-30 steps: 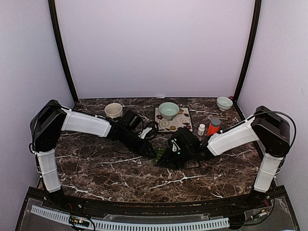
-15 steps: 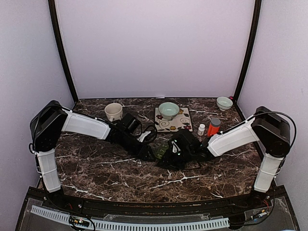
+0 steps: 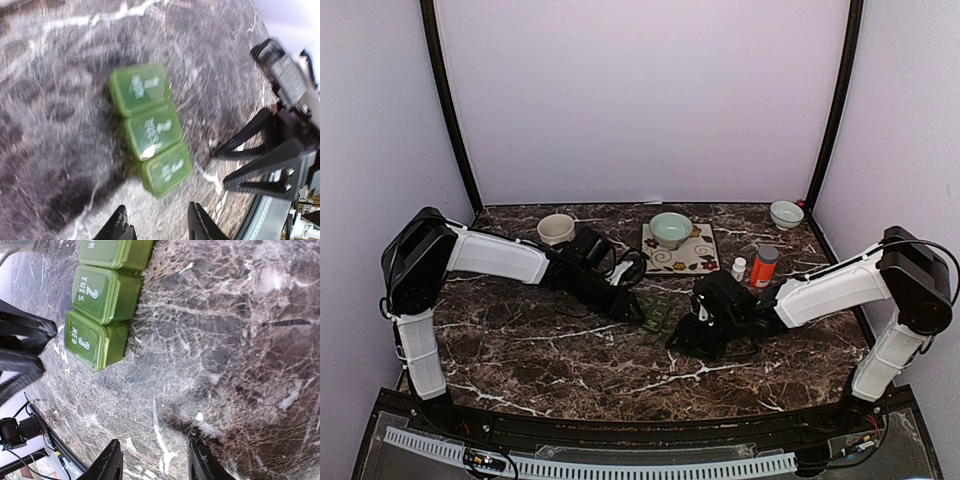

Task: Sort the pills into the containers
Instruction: Close the lid of the pill container on the pill container, then adjust the pill container at the center of the board.

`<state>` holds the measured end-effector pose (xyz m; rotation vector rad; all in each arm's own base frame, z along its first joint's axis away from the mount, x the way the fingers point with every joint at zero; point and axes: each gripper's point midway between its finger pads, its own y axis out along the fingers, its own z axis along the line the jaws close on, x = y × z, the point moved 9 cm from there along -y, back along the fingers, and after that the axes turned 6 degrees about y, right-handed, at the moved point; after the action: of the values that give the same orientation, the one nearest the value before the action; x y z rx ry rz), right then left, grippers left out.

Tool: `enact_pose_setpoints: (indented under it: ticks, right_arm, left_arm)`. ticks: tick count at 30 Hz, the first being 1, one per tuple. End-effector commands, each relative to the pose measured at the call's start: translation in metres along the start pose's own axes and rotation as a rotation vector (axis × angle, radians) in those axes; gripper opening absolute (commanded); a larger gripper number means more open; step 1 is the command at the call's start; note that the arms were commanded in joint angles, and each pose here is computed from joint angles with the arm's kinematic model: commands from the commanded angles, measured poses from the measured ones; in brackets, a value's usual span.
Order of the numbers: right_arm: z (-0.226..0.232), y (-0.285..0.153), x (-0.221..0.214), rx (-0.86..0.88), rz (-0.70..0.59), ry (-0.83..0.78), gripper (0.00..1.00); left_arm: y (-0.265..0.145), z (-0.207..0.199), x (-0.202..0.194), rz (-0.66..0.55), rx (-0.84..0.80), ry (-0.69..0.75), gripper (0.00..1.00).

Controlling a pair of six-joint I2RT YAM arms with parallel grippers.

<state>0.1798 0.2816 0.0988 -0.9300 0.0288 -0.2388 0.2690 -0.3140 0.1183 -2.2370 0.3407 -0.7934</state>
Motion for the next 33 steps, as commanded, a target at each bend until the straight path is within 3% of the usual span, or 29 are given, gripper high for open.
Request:
enact_pose_setpoints:
  ticks: [1,18,33]
  right_arm:
    - [-0.029,0.003,0.004,-0.174,-0.029,0.017,0.46]
    - [0.004,0.011,0.048,-0.093,-0.095,-0.009,0.49]
    - [0.016,0.018,0.062,-0.060,-0.101,-0.006,0.49]
  left_arm:
    - [-0.005,-0.001,0.018,-0.037,0.022,0.022,0.41]
    - [0.008,0.009,0.010,0.030,0.040,0.013,0.39]
    - [0.015,0.012,0.011,0.037,0.035,0.009,0.39]
